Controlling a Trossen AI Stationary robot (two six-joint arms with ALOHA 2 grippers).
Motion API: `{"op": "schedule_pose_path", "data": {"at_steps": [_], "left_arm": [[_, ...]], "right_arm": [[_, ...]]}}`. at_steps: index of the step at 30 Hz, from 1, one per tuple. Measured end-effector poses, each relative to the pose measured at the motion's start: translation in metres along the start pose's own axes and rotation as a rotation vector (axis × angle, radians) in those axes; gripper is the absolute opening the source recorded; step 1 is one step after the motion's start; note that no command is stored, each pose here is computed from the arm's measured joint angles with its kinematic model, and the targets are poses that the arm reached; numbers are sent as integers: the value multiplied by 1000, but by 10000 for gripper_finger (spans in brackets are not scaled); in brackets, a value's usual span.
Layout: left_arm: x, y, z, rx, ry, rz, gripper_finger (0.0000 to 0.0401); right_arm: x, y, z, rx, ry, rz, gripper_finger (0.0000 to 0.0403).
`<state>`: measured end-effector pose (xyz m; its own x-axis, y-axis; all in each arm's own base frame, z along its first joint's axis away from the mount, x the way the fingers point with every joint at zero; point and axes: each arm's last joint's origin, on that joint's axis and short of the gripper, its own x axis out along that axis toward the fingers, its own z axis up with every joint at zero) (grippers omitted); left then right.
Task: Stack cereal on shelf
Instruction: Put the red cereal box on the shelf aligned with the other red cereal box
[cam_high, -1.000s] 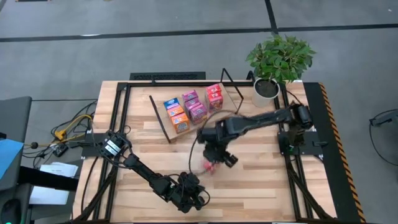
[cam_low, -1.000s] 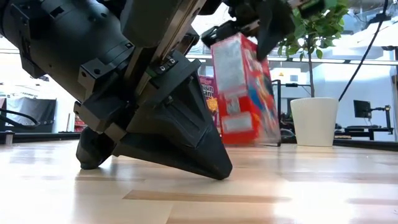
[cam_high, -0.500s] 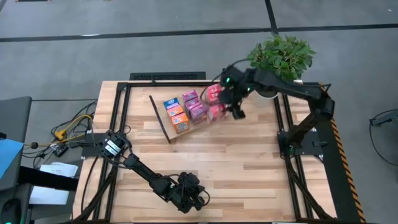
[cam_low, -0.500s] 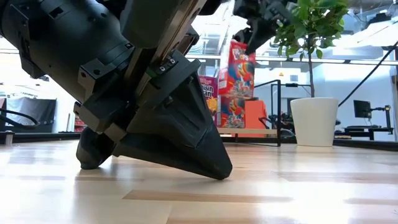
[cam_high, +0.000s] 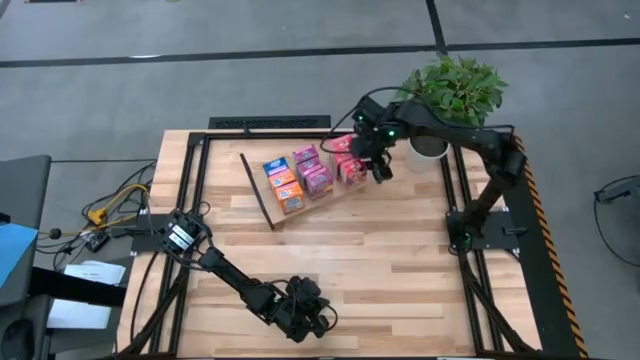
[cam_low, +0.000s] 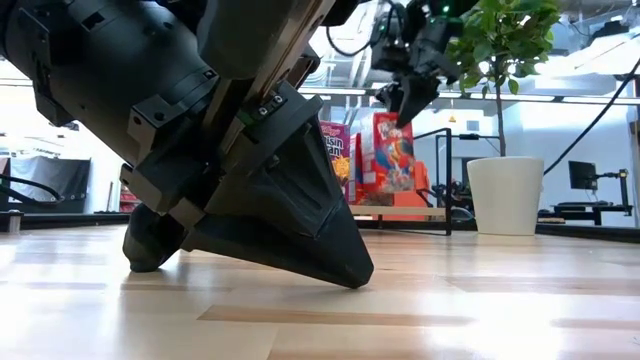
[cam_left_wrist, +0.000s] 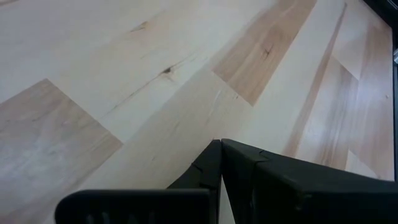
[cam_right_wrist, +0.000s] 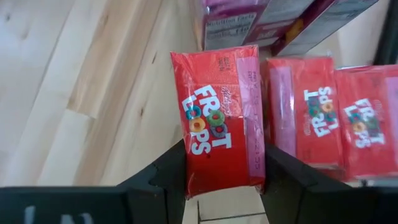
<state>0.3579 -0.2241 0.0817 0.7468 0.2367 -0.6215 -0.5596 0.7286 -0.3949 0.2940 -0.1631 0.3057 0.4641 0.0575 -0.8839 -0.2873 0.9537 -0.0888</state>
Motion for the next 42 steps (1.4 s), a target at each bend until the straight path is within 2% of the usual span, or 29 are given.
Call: {"op": "schedule_pose_path", "data": {"at_steps": [6, 15, 26, 42], "left_arm": [[0, 0, 0, 0, 0, 1, 0], [0, 0, 0, 2, 0, 3, 0], [0, 0, 0, 2, 2, 2, 0], [0, 0, 0, 0, 1, -3, 0]], "right_arm": [[16, -5, -1, 4, 31, 24, 188], [16, -7, -2, 0, 46, -8, 187], [16, -9, -1, -3, 49, -37, 238], [11, -9, -2, 3, 97, -88, 240]]}}
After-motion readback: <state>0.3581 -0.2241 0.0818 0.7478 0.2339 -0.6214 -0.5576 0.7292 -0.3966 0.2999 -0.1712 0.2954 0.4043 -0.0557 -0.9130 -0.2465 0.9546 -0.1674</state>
